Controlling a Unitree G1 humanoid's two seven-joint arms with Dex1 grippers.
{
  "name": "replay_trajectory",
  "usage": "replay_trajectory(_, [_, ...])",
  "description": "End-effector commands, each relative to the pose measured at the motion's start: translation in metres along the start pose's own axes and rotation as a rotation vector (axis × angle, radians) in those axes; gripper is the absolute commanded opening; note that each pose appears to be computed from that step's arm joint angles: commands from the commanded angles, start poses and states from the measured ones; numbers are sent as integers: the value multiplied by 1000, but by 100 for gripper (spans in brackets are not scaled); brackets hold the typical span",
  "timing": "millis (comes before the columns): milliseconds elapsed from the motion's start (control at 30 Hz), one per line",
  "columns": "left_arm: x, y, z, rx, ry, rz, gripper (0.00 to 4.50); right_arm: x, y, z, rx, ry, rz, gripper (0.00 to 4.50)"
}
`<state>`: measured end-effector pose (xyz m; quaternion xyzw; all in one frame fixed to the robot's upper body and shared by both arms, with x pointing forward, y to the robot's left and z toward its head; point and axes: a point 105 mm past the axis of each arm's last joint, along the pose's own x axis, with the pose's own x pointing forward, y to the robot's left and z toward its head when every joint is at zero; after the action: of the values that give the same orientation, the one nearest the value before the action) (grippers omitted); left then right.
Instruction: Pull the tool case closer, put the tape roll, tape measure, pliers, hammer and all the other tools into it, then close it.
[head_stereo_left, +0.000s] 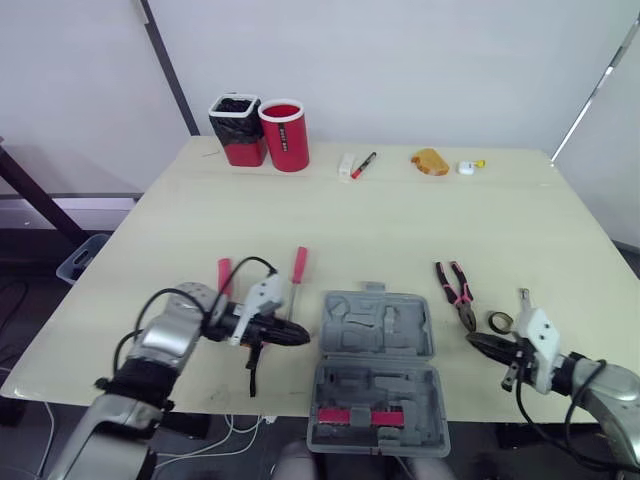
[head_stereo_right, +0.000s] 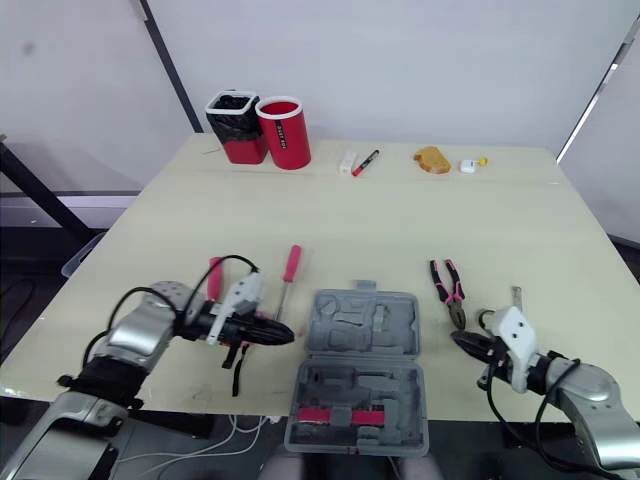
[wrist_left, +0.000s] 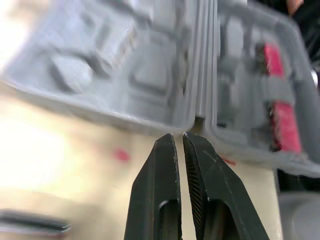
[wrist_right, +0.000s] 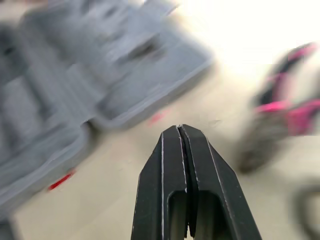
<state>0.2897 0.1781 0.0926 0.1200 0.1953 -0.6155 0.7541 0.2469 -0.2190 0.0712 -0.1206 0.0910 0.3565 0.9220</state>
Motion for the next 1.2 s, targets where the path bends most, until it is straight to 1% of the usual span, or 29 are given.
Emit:
replay_trajectory(33, [-26, 1, 22, 27, -145, 108, 35, -22, -14, 12, -44, -76, -117, 0])
replay_trajectory(133, [-44, -1, 19, 10, -207, 196, 35, -41, -20, 9, -9, -105, -190, 0])
replay_trajectory(200, [-59, -1, 11, -5, -233, 275, 35, -55, -24, 7, 16, -120, -233, 0])
replay_trajectory(300, [-83, -8, -8, -41, -254, 388, 35, -79, -29, 2, 29, -114, -288, 0])
replay_trajectory(367, [-96, -13, -20, -76, -264, 450, 0, -93, -31, -6, 48, -98, -322, 50])
replay_trajectory(400, [-101, -15, -27, -88, -260, 478, 29, -100, -31, -11, 54, -89, -338, 85])
replay_trajectory(433, [-108, -18, -35, -110, -258, 510, 48, -107, -31, -16, 65, -79, -354, 112])
replay_trajectory(467, [-114, -20, -42, -127, -256, 537, 77, -113, -31, -20, 71, -72, -366, 173])
replay_trajectory(500, [-122, -23, -51, -148, -247, 575, 114, -119, -30, -23, 81, -69, -377, 202])
replay_trajectory(533, [-128, -26, -58, -163, -242, 601, 136, -123, -29, -25, 89, -67, -384, 220])
replay_trajectory(633, [-138, -34, -74, -193, -231, 658, 269, -132, -25, -29, 104, -65, -401, 364])
replay_trajectory(667, [-140, -36, -78, -198, -230, 669, 329, -134, -24, -30, 107, -65, -403, 422])
replay_trajectory(700, [-140, -37, -79, -199, -230, 673, 375, -136, -24, -31, 108, -65, -404, 450])
replay_trajectory(733, [-142, -39, -82, -206, -230, 685, 426, -138, -22, -33, 117, -64, -411, 450])
replay_trajectory(767, [-143, -40, -86, -211, -226, 695, 443, -140, -20, -35, 125, -62, -417, 450])
replay_trajectory(933, [-146, -41, -93, -218, -213, 714, 443, -149, -15, -47, 154, -36, -455, 450])
replay_trajectory(1033, [-143, -38, -89, -203, -216, 697, 443, -147, -16, -47, 152, -28, -451, 450])
replay_trajectory(1100, [-136, -37, -81, -143, -193, 643, 443, -142, -19, -44, 153, -20, -443, 450])
replay_trajectory(1200, [-122, -32, -61, -76, -222, 579, 443, -132, -21, -39, 137, 9, -412, 450])
